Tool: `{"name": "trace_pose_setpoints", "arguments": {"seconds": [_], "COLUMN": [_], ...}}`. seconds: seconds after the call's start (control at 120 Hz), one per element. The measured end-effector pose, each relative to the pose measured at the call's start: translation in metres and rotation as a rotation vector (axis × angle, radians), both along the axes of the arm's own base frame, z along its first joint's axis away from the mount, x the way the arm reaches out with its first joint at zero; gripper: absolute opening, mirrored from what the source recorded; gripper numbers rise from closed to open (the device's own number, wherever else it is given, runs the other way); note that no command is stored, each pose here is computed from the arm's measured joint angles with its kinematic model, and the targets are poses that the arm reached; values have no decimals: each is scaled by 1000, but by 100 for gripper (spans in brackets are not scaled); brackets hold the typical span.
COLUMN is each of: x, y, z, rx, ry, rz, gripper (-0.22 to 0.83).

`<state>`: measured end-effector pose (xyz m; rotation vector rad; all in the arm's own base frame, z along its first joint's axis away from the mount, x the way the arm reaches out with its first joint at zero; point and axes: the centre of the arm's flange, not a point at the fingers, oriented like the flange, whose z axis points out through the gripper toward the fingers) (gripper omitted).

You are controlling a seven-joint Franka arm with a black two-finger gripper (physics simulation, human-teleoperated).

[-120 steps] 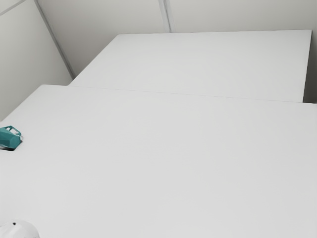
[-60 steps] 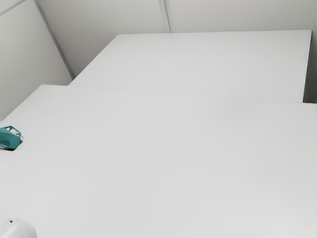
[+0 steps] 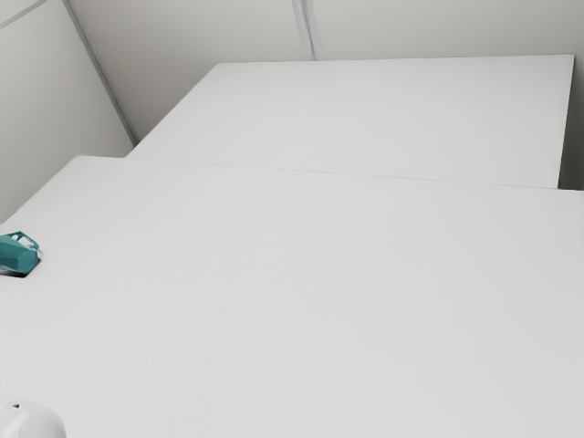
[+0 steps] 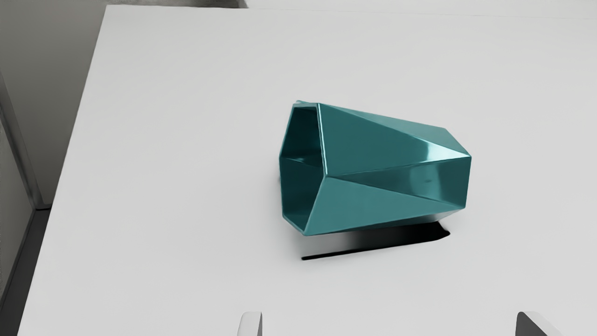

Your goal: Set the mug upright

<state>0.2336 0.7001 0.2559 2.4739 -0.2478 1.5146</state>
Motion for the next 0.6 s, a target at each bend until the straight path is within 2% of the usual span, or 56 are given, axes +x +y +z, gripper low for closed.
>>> {"name": "trace_pose_setpoints", "arguments": {"seconds": [0.158, 0.233, 0.383, 0.6], "x": [25, 44, 69, 84], "y": [-1, -5, -15, -24], "z": [-10, -8, -8, -15], "rx": [2, 3, 3, 1], "ry": [-62, -96, -121, -123], "rz": [-11, -24, -47, -70], "gripper": [60, 60, 60, 60]}}
